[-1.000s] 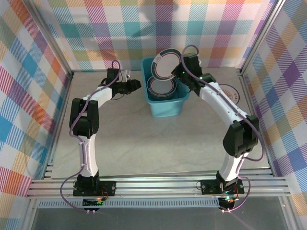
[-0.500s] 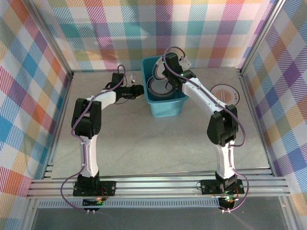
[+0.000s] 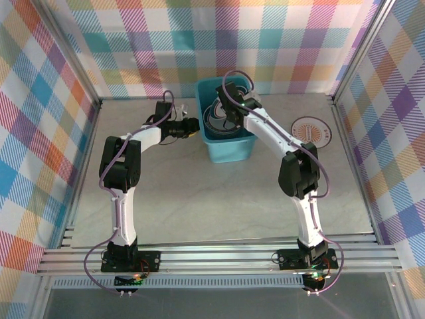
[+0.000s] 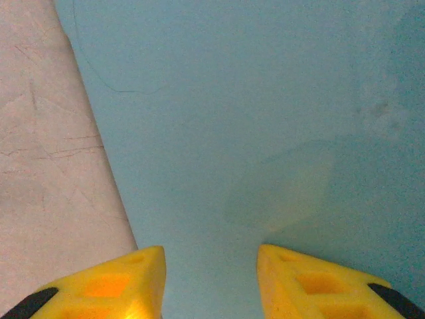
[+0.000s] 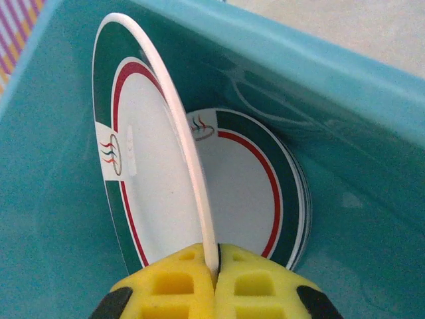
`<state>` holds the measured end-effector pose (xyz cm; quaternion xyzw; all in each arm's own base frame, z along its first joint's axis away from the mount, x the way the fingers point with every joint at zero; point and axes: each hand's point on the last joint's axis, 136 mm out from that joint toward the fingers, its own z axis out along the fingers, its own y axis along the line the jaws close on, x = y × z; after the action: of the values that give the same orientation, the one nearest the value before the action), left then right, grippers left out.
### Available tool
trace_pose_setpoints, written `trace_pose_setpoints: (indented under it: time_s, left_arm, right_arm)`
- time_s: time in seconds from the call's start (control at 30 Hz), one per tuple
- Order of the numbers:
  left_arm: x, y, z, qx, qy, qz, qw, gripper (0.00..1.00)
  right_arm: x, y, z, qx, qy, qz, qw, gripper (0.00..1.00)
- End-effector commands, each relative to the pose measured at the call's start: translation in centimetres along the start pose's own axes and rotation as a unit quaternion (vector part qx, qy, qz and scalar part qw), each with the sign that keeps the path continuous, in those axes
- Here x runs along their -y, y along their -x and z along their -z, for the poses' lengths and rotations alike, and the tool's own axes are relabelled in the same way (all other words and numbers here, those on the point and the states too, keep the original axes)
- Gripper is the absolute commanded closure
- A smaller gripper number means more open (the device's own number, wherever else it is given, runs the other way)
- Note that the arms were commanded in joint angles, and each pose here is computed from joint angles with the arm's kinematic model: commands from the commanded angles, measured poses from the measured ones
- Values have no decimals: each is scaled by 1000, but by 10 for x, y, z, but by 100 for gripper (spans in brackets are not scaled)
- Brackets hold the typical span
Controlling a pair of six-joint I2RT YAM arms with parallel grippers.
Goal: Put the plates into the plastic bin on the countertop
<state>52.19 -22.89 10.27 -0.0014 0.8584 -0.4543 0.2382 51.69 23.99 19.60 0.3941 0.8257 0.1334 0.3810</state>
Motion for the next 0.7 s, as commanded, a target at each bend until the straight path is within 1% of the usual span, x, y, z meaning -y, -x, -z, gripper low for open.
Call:
trace_pose_setpoints:
  time_s: [0.0,0.4,0.5,0.67]
  left_arm:
    - [24,2,3,3,-30,-23,999,59]
    - [23,-1,4,3,-29,-22,999,59]
    - [22,-2,5,3,-28,-22,999,59]
    - [21,-4,6,4,-25,-21,999,59]
  right_arm:
    - [-7,-2,2,-6,4,-46,999,100]
    - [-2,-25,-19,-34,-7,-104,994,100]
    - [0,-33,-26,-42,-4,-132,990,100]
    - [0,-48,-36,-72,-3,-152,986,100]
